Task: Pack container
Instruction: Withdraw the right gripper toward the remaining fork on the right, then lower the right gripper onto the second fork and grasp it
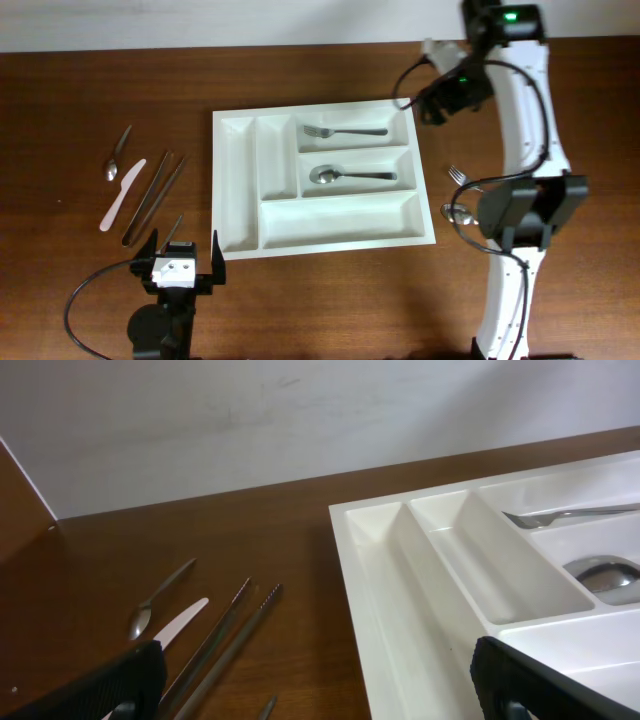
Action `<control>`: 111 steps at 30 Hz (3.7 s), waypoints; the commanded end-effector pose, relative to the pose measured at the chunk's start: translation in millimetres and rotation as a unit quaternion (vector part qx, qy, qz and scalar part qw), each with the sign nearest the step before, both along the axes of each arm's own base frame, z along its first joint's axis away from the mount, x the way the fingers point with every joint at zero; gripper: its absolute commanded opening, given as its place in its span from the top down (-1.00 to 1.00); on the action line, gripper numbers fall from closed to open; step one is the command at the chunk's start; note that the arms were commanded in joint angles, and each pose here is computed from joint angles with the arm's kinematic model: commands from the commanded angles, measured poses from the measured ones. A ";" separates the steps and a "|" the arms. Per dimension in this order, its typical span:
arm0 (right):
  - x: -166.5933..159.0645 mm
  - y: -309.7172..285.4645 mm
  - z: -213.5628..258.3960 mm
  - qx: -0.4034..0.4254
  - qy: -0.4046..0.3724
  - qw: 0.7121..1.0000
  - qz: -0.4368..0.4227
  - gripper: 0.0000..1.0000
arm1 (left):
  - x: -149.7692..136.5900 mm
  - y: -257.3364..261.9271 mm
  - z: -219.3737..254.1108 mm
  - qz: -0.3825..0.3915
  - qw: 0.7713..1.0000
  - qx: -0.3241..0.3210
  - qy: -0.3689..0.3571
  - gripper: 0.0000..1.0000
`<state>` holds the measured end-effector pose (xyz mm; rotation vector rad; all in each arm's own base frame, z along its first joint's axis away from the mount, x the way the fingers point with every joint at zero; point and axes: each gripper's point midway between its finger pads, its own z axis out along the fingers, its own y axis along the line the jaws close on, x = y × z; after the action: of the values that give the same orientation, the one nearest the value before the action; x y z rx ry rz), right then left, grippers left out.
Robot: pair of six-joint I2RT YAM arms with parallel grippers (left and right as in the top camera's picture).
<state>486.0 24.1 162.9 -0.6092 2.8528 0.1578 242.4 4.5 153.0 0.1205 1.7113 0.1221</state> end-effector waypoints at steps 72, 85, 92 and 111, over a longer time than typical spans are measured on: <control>-110.9 -130.8 -137.0 0.038 0.020 0.969 -0.244 -0.93 | 0.1 -1.6 -1.5 -0.003 1.000 -0.006 -0.002 -0.99; -117.5 -128.3 -155.3 0.040 0.019 0.966 -0.255 -0.95 | 0.1 -1.6 -1.5 -0.003 1.000 -0.006 -0.002 -0.99; -120.7 -141.2 -157.8 0.006 0.023 0.959 -0.283 -0.74 | 0.1 -1.6 -1.5 -0.003 1.000 -0.006 -0.002 -0.98; -114.4 -142.1 -156.7 0.012 0.011 0.954 -0.298 0.00 | 0.1 -1.6 -1.5 -0.003 1.000 -0.006 -0.002 -0.99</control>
<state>371.2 -118.0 5.3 0.2513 2.9142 0.0916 242.4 4.5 153.0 0.1205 1.7113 0.1221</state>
